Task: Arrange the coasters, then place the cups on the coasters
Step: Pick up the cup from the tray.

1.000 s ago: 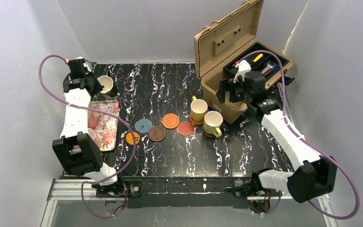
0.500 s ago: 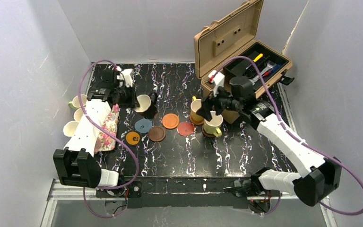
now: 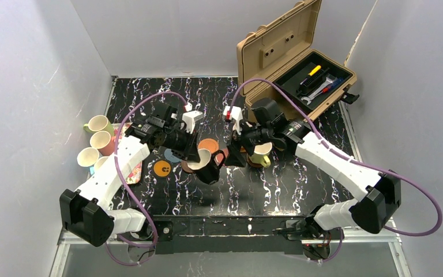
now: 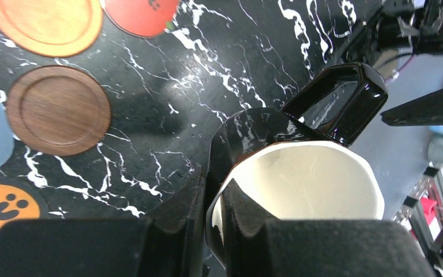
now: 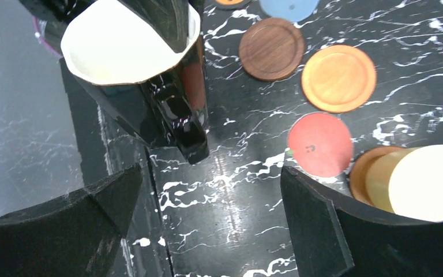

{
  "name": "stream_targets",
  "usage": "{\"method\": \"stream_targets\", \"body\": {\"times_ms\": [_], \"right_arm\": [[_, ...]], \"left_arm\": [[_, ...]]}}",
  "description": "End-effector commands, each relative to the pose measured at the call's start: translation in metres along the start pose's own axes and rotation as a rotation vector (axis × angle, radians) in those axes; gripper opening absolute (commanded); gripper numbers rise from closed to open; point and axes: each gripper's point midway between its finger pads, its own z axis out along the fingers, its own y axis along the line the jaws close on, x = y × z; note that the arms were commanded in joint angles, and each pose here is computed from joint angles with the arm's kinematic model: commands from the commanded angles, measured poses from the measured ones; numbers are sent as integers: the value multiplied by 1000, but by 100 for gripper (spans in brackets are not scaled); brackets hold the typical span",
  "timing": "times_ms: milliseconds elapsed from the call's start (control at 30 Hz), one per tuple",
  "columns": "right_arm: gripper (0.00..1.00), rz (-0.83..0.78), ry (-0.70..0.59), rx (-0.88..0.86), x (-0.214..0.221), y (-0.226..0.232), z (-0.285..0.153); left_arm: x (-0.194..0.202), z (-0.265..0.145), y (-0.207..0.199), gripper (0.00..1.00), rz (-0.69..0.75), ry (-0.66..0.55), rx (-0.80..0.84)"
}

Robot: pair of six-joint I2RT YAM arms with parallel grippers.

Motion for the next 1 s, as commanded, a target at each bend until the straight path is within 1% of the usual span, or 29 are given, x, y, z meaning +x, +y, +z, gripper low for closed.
{"method": "stream_targets", "body": {"times_ms": [0, 100, 167, 333, 467, 600, 700, 767, 800, 900, 933, 967], "right_arm": [[99, -41, 22, -94, -6, 25, 2], [97, -41, 53, -120, 0, 31, 10], [92, -41, 62, -150, 2, 36, 14], [74, -40, 81, -199, 5, 46, 20], [59, -40, 108, -228, 11, 55, 25], [31, -29, 123, -222, 15, 55, 28], [1, -22, 114, -193, 16, 52, 30], [1, -23, 94, -155, 15, 48, 29], [1, -28, 72, -128, 11, 45, 26], [1, -33, 12, -33, 3, 35, 20], [1, -31, -8, 5, 1, 31, 18], [1, -30, -31, 47, -2, 25, 15]], "left_arm": [[9, -4, -33, 0, 42, 17, 125], [10, -3, -42, 0, 55, 36, 158], [10, -1, -45, 0, 57, 47, 170], [12, 2, -51, 0, 95, 76, 201], [9, 2, -55, 0, 110, 72, 215], [3, 1, -53, 0, 118, 61, 197], [-3, 0, -48, 0, 126, 50, 161], [-8, 0, -44, 0, 134, 33, 134], [-10, 1, -43, 2, 135, 24, 125], [-20, 0, -41, 17, 140, -17, 101], [-23, -1, -41, 23, 144, -33, 92], [-27, -2, -39, 31, 155, -52, 76]]}}
